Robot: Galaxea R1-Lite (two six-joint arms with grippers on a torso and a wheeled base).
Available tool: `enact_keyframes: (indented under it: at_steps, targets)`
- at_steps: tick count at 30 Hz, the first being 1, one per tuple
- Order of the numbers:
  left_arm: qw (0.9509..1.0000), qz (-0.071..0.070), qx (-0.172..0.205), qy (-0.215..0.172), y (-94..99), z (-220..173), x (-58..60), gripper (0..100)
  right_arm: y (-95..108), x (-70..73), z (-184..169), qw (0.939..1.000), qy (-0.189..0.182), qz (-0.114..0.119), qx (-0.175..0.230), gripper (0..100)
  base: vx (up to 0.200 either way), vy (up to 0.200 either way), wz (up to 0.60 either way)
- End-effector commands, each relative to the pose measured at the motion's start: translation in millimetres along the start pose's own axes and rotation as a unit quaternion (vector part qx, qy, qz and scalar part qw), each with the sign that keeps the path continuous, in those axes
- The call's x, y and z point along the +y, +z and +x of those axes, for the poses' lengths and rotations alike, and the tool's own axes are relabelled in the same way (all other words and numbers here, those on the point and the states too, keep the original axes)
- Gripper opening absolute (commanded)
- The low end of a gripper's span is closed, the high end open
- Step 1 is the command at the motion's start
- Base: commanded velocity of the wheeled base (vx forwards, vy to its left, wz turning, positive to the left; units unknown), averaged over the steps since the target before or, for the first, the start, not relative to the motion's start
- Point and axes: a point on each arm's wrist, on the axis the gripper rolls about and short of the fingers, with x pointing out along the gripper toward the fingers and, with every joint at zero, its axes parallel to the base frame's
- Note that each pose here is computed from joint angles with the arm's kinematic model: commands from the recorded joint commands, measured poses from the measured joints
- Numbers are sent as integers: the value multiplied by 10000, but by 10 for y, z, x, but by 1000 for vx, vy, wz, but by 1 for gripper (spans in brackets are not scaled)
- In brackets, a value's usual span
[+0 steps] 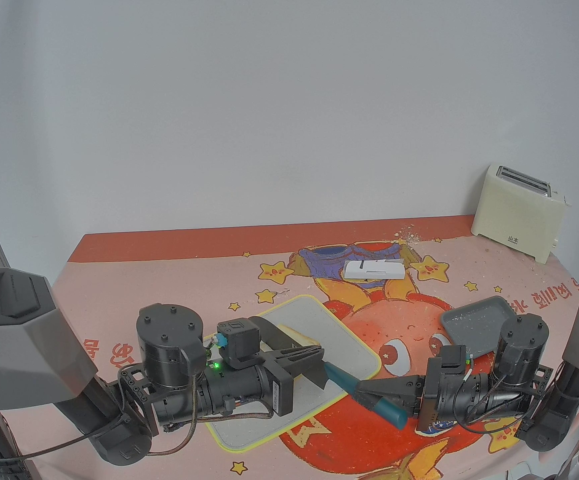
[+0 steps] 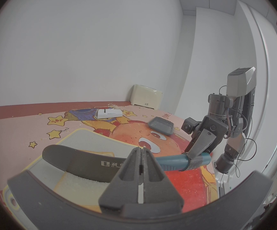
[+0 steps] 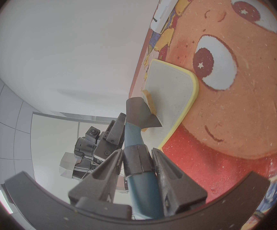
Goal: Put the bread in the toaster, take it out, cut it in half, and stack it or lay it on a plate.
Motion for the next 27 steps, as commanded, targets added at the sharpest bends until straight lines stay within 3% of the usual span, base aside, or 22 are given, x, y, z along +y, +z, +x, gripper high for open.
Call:
enact_keyframes:
  at_steps: [1,13,18,23,27]
  targets:
    - [10000,14,-50,2,21,-6,-3,0,-4,9,0,10000,12,-8,9,0,0,0,0]
    - [9999,32,-158,10,75,2,3,0,2,57,4,9999,113,-68,-8,0,0,0,0]
    - [9984,143,-538,-47,285,-110,-57,0,-1,102,-19,9997,196,-120,-29,0,0,0,0]
    - [9971,170,-739,56,383,-133,5,0,-2,112,-24,9997,215,-132,-33,0,0,0,0]
    - [9955,214,-919,57,482,-197,-22,0,-2,118,-28,9996,228,-140,-37,0,0,0,0]
